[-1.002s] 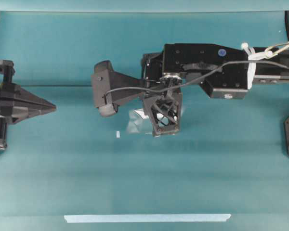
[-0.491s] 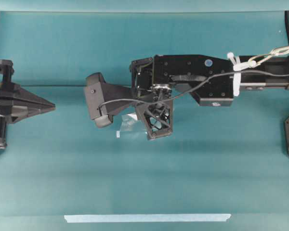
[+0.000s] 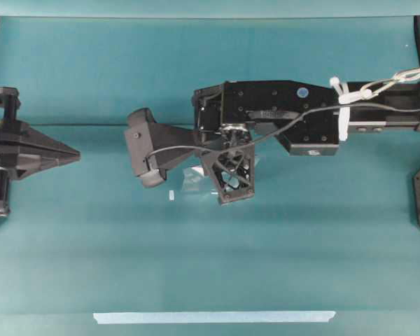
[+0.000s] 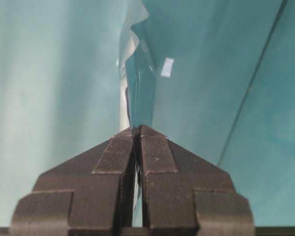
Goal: Hand over the silver zip bag and make it stand upright.
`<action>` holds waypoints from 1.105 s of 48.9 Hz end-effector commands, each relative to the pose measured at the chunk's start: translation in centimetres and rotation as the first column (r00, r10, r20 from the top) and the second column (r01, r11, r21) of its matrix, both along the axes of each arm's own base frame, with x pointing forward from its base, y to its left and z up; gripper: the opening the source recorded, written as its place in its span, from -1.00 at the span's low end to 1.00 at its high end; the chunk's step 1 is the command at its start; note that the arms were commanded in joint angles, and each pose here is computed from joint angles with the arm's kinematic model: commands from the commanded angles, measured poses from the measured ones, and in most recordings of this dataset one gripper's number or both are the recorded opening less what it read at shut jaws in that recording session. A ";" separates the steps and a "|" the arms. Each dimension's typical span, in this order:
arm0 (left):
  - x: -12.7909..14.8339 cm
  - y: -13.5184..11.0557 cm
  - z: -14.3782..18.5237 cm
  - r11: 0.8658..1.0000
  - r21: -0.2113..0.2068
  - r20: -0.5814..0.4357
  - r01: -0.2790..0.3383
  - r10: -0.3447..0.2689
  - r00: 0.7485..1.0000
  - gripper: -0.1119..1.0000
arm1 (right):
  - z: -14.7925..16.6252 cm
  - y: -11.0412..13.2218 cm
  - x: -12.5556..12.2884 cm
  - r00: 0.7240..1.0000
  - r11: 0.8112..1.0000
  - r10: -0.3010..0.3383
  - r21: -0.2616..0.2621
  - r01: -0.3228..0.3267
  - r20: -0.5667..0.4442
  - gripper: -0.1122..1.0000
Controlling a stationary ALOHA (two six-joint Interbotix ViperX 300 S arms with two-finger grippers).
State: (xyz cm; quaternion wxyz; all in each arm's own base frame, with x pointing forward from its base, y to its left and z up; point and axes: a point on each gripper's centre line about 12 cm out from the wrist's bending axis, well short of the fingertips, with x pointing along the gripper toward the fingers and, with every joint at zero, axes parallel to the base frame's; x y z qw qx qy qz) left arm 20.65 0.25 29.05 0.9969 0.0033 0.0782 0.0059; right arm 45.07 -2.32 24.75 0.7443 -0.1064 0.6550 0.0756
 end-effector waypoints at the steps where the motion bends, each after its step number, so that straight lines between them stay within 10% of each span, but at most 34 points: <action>1: 0.1 0.1 0.4 1.000 -0.004 0.011 -0.005 0.005 1.000 -0.80 | 1.1 0.2 0.2 0.999 1.000 0.004 -0.004 -0.003 0.034 -0.74; 42: 2.3 0.4 -4.9 0.985 -0.163 -0.042 -0.048 0.042 0.998 -0.79 | 0.6 0.3 0.5 0.999 0.999 -0.036 0.003 0.036 0.029 -0.74; 54: 3.1 0.4 -5.5 0.984 -0.169 -0.035 -0.048 0.042 0.998 0.18 | 0.6 0.3 0.5 0.999 0.999 -0.040 0.003 0.040 0.030 -0.74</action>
